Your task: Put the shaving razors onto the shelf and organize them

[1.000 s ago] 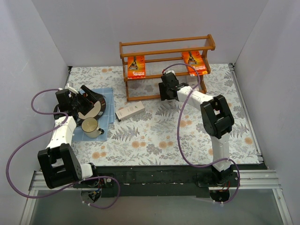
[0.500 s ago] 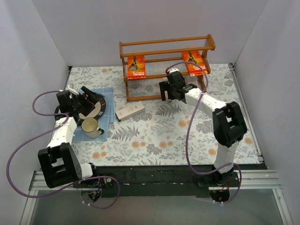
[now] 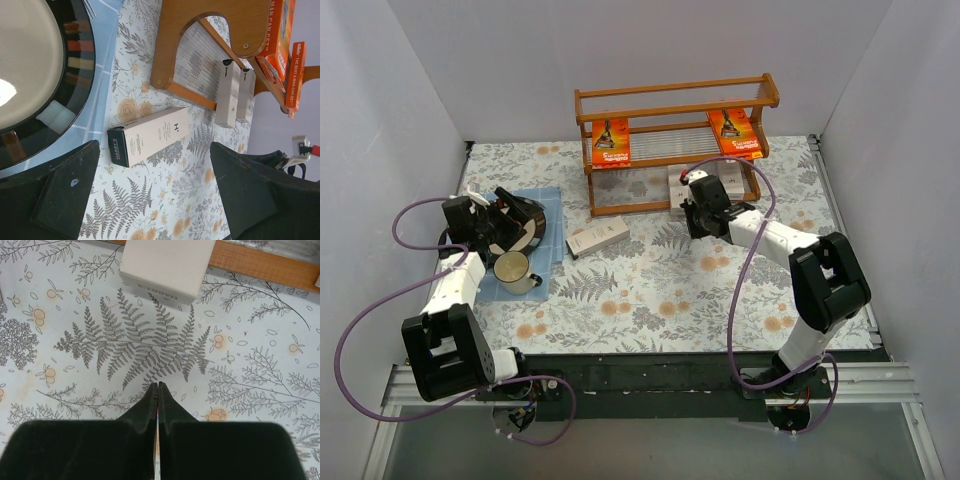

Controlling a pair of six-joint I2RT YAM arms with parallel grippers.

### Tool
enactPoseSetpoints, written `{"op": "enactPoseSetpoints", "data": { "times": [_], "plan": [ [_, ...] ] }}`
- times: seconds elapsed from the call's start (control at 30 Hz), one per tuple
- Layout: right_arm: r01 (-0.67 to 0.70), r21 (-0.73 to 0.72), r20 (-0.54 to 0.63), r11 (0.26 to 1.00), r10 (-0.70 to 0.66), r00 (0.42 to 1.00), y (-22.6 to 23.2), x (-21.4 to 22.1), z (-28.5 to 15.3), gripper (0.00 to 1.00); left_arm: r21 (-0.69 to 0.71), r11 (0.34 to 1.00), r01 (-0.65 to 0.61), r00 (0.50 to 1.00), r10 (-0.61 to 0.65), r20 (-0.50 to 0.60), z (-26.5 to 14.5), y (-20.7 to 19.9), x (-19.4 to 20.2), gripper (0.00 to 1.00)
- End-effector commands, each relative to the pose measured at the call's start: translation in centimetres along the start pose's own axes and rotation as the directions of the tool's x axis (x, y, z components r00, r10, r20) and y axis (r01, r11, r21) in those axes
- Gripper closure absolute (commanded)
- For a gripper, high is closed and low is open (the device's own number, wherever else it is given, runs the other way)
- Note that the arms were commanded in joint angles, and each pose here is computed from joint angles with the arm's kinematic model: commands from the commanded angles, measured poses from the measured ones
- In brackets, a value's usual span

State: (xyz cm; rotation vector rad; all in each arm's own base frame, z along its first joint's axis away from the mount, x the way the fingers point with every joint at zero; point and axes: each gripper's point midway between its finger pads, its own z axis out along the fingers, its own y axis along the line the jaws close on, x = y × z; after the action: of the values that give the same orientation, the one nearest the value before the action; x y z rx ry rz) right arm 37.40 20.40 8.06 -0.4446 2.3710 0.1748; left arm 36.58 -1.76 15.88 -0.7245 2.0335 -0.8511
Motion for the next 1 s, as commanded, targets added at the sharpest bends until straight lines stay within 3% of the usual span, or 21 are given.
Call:
{"op": "enactPoseSetpoints", "data": {
  "times": [0.0, 0.17, 0.6, 0.97],
  "plan": [
    [-0.005, -0.022, 0.099, 1.0, 0.008, 0.995, 0.1, -3.0, 1.7, 0.99, 0.029, 0.998, -0.051, 0.999, 0.051, 0.0, -0.5, -0.8, -0.2, 0.09],
    [-0.038, -0.008, 0.155, 0.999, 0.039, 0.987, -0.5, -4.9, 3.1, 0.99, 0.073, 0.994, -0.086, 0.996, 0.089, -0.028, -0.5, -1.0, 0.4, 0.08],
    [-0.086, -0.003, 0.17, 0.996, 0.086, 0.982, -2.2, -8.1, 7.1, 0.99, 0.072, 0.99, -0.12, 0.992, 0.123, -0.038, 0.4, -0.4, 0.3, 0.07],
    [-0.101, -0.007, 0.176, 0.995, 0.101, 0.979, -2.3, -8.4, 6.5, 0.99, 0.109, 0.985, -0.137, 0.989, 0.142, -0.039, 0.5, -1.4, -0.1, 0.08]
  ]
}}
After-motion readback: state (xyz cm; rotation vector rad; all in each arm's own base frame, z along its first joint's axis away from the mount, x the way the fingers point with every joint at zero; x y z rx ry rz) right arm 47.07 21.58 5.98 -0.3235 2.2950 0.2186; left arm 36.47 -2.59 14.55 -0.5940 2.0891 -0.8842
